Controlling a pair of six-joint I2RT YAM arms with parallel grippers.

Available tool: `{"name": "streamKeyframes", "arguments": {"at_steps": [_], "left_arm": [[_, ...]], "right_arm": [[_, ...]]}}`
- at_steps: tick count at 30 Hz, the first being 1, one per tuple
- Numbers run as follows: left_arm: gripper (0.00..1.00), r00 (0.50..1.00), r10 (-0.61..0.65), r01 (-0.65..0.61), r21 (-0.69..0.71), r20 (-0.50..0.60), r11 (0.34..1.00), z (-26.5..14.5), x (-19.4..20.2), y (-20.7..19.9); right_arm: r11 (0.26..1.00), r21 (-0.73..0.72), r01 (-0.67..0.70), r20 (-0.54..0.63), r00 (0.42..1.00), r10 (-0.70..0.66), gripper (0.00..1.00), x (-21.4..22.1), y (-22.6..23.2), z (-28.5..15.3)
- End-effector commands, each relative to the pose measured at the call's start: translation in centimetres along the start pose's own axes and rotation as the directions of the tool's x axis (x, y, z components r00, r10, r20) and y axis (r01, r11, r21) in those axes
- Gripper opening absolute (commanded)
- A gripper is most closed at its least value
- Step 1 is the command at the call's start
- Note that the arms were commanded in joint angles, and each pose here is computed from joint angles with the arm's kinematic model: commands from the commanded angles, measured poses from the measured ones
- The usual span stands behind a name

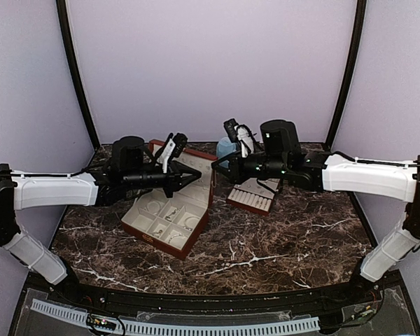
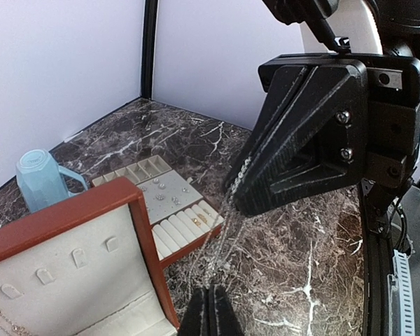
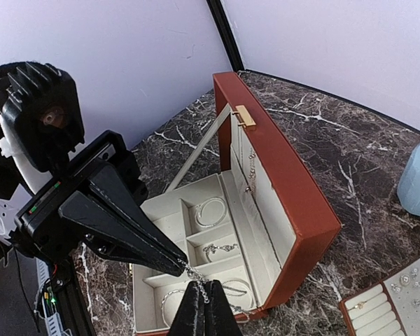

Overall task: Organize the mixed jewelry
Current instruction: Pass from the right arm to the left, then pass from the left arm to the right

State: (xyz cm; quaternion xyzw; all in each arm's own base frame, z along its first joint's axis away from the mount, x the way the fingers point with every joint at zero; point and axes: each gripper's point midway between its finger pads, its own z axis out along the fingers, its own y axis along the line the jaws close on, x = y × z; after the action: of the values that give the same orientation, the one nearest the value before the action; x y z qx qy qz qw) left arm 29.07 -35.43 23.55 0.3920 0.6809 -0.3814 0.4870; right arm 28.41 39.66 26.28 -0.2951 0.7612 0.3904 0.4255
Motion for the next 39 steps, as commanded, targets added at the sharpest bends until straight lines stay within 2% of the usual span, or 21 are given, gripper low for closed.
{"name": "streamKeyframes", "arguments": {"at_steps": [1, 7, 12, 15, 17, 22, 26, 31, 39], "left_arm": [[0.00, 1.000, 0.017, -0.017, 0.012, -0.005, 1.000, -0.3, -0.2, -0.6], [0.00, 0.999, 0.050, -0.050, 0.012, -0.006, 0.999, -0.5, -0.7, -0.7], [0.00, 0.996, 0.052, -0.047, 0.071, -0.072, 0.996, 0.1, -0.7, -1.4], [0.00, 0.993, 0.053, -0.042, 0.104, -0.105, 0.994, 0.2, -0.3, -1.8], [0.00, 0.991, 0.046, -0.031, 0.115, -0.128, 0.993, 0.4, 0.1, -1.9], [0.00, 0.983, 0.017, 0.009, 0.143, -0.181, 0.990, 0.7, 0.9, -2.2], [0.00, 0.976, 0.003, 0.029, 0.147, -0.217, 0.989, 0.6, 1.2, -2.3], [0.00, 0.962, -0.015, 0.056, 0.143, -0.274, 0.988, 0.3, 1.9, -2.4], [0.00, 0.949, -0.030, 0.081, 0.150, -0.314, 0.985, 0.1, 2.2, -2.6]], "right_arm": [[1.000, 0.007, -0.014, -0.009, 1.000, 0.014, 0.00, 0.7, -0.5, 0.3], [0.999, 0.038, -0.038, -0.031, 0.999, 0.039, 0.00, 1.9, -1.5, 0.3], [0.997, 0.006, -0.073, -0.055, 0.996, 0.073, 0.00, 3.7, -1.8, 0.7], [0.996, -0.012, -0.088, -0.053, 0.995, 0.087, 0.24, 4.6, -1.9, 0.7], [0.996, -0.020, -0.090, -0.042, 0.995, 0.089, 0.36, 5.1, -1.9, 0.6], [0.995, -0.073, -0.068, 0.008, 0.998, 0.069, 0.49, 5.8, -1.4, -0.1], [0.996, -0.072, -0.058, 0.050, 0.997, 0.061, 0.48, 6.1, -1.3, -0.5], [0.999, -0.022, -0.043, 0.082, 0.996, 0.045, 0.38, 6.2, -1.1, 0.0], [1.000, -0.028, -0.006, 0.107, 0.994, 0.009, 0.36, 6.4, 0.8, 1.1]]}}
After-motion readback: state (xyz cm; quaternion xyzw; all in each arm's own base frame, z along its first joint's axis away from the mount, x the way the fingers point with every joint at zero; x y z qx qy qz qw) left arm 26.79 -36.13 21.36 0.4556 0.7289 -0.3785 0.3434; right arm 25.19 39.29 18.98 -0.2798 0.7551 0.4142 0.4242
